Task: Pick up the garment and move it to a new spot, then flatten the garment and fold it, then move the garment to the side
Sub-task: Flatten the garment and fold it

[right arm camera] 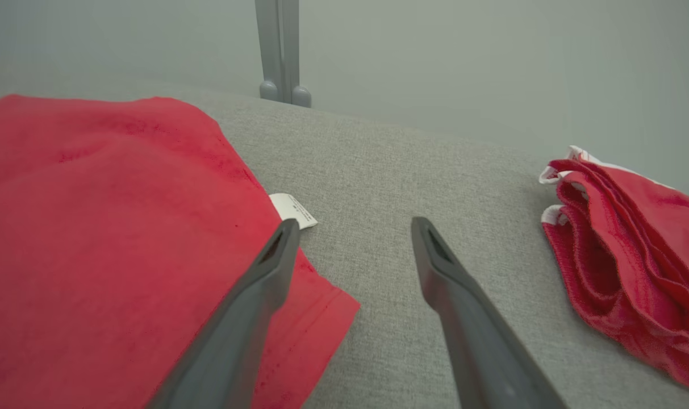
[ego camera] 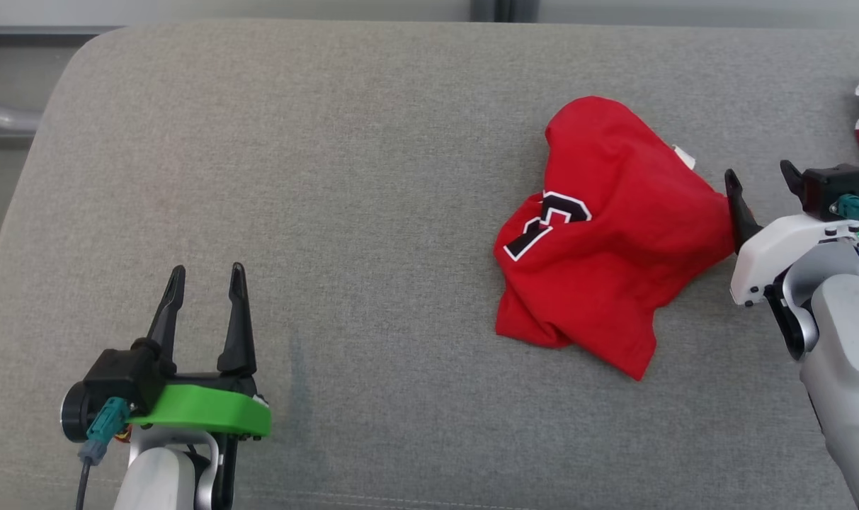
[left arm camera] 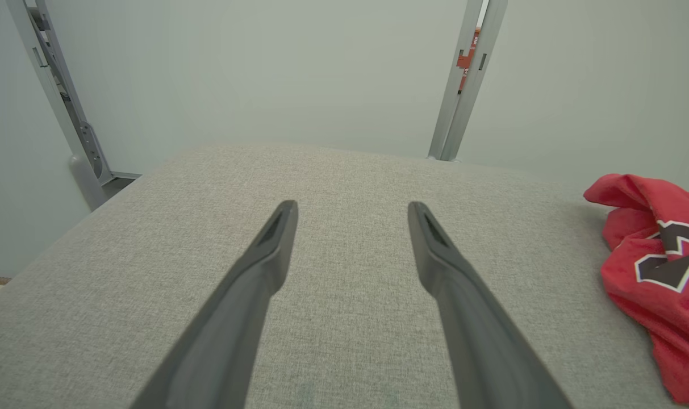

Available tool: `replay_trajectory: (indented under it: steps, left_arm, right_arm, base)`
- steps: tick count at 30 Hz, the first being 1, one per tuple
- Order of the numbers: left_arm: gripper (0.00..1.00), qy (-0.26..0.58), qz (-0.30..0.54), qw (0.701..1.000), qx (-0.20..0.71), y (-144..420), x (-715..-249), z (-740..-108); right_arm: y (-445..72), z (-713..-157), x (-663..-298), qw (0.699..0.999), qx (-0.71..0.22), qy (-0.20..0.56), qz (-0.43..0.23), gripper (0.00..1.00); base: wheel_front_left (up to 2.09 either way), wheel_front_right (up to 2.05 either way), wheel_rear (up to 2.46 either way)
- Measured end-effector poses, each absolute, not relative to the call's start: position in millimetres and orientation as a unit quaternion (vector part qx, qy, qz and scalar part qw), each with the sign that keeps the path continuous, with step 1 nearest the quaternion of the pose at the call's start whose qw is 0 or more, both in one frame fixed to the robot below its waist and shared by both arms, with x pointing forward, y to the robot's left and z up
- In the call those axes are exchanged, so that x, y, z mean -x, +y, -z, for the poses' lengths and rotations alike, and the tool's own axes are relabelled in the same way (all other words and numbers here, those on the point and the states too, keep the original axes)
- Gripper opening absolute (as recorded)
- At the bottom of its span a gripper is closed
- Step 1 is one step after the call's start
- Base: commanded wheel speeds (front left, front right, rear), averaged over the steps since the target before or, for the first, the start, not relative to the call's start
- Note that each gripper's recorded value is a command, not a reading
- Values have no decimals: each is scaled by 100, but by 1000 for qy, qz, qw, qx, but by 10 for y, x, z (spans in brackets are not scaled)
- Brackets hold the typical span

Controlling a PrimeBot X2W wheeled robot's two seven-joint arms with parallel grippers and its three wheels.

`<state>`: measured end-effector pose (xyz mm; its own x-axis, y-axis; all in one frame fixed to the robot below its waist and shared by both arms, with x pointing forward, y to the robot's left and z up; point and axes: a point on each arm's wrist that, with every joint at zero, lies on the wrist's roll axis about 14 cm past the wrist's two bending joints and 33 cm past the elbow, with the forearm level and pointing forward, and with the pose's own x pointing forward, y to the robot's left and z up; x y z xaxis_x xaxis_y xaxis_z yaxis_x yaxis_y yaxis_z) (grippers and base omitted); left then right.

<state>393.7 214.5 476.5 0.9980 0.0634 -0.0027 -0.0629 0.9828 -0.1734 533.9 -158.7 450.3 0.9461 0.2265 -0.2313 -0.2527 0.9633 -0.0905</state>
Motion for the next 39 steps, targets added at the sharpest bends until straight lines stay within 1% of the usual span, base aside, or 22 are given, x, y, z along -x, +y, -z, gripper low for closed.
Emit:
replay_trajectory:
  steps: [5, 11, 12, 13, 14, 15, 19, 23, 33, 36, 39]
  left_arm:
    - [100, 7, -42, 996, 85, 2215, -3935, -4712]
    - [100, 17, -57, 995, 83, 2305, -3905, -4643]
    - [100, 18, -58, 995, 82, 2313, -3903, -4635]
    - [100, 19, -59, 995, 82, 2319, -3902, -4631]
    - [100, 19, -59, 995, 83, 2321, -3903, -4630]
    - [100, 18, -59, 995, 83, 2320, -3905, -4631]
    - [100, 15, -57, 995, 85, 2306, -3913, -4655]
    - [100, 5, -53, 995, 88, 2277, -3908, -4720]
    - [100, -11, -48, 994, 94, 2226, -3833, -4836]
    - [100, -14, -48, 994, 96, 2216, -3792, -4854]
    - [100, -17, -47, 994, 100, 2197, -3748, -4874]
  right_arm:
    - [-1554, -4101, -5365, 977, 56, 166, -122, 100]
    - [-1502, -3775, -5337, 969, 44, 213, -119, 100]
    - [-1489, -3746, -5331, 968, 40, 218, -119, 88]
    - [-1478, -3737, -5332, 968, 39, 219, -119, 60]
    - [-1466, -3738, -5328, 968, 38, 217, -120, 36]
    - [-1453, -3737, -5319, 968, 35, 216, -120, 0]
    - [-1475, -3793, -5301, 971, 29, 205, -116, 0]
    - [-1631, -3984, -5339, 978, 30, 178, -100, 0]
    - [-2186, -4815, -5517, 994, 55, 75, -51, 0]
    - [-2117, -5084, -5541, 996, 52, 36, -58, 0]
    - [-1851, -5330, -5529, 995, 45, -2, -87, 0]
  base:
    - [0, 0, 0]
    - [0, 0, 0]
    - [0, 0, 0]
    - [0, 0, 0]
    - [0, 0, 0]
    - [0, 0, 0]
    - [0, 0, 0]
    - [0, 0, 0]
    - [0, 0, 0]
    - [0, 0, 0]
    - [0, 0, 0]
